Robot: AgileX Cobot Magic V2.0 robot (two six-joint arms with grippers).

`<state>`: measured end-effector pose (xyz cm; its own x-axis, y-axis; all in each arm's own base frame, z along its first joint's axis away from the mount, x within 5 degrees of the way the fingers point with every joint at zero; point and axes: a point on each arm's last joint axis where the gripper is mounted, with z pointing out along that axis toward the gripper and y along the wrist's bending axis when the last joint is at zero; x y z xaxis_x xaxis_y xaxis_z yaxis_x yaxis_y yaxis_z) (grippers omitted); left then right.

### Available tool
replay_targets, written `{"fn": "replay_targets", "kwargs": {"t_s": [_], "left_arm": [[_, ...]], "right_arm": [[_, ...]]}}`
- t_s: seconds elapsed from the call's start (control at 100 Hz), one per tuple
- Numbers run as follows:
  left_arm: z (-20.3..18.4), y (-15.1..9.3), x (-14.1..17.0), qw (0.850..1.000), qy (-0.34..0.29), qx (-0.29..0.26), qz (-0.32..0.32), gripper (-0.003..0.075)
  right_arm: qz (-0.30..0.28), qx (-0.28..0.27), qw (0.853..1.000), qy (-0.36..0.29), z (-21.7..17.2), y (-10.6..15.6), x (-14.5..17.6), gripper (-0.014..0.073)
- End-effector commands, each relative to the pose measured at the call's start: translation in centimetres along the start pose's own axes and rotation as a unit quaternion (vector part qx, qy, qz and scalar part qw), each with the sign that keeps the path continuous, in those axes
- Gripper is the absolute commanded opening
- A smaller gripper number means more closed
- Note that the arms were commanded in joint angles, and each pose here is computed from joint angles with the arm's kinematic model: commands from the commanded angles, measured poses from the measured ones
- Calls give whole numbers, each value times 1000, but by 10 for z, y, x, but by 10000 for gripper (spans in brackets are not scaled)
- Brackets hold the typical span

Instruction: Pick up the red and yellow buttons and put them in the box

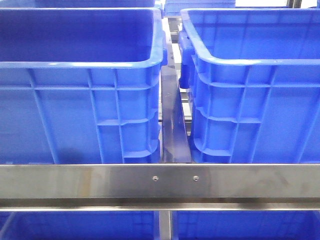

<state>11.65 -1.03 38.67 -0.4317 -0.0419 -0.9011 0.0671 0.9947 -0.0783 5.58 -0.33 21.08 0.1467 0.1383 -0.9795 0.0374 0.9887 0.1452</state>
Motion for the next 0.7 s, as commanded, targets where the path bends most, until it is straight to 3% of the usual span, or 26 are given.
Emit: {"fn": "replay_targets", "kwargs": {"t_s": [0.0,0.24,0.36,0.48,0.53,0.69], "left_arm": [[4,-1,-15,1000,-27,4,-5,-19],[17,0,-14,1000,-5,3,-7,6],[18,0,-14,1000,-4,2,-7,155],[18,0,-14,1000,-3,2,-7,396],[18,0,-14,1000,-3,2,-7,463],[18,0,-14,1000,-2,2,-7,503]], "right_arm": [[-5,-9,998,-63,-3,2,-16,-68],[-5,-9,998,-63,-3,2,-16,-68],[-5,-9,998,-63,-3,2,-16,-68],[-5,-9,998,-63,-3,2,-16,-68],[-5,-9,998,-63,-3,2,-16,-68],[-5,-9,998,-63,-3,2,-16,-68]]}}
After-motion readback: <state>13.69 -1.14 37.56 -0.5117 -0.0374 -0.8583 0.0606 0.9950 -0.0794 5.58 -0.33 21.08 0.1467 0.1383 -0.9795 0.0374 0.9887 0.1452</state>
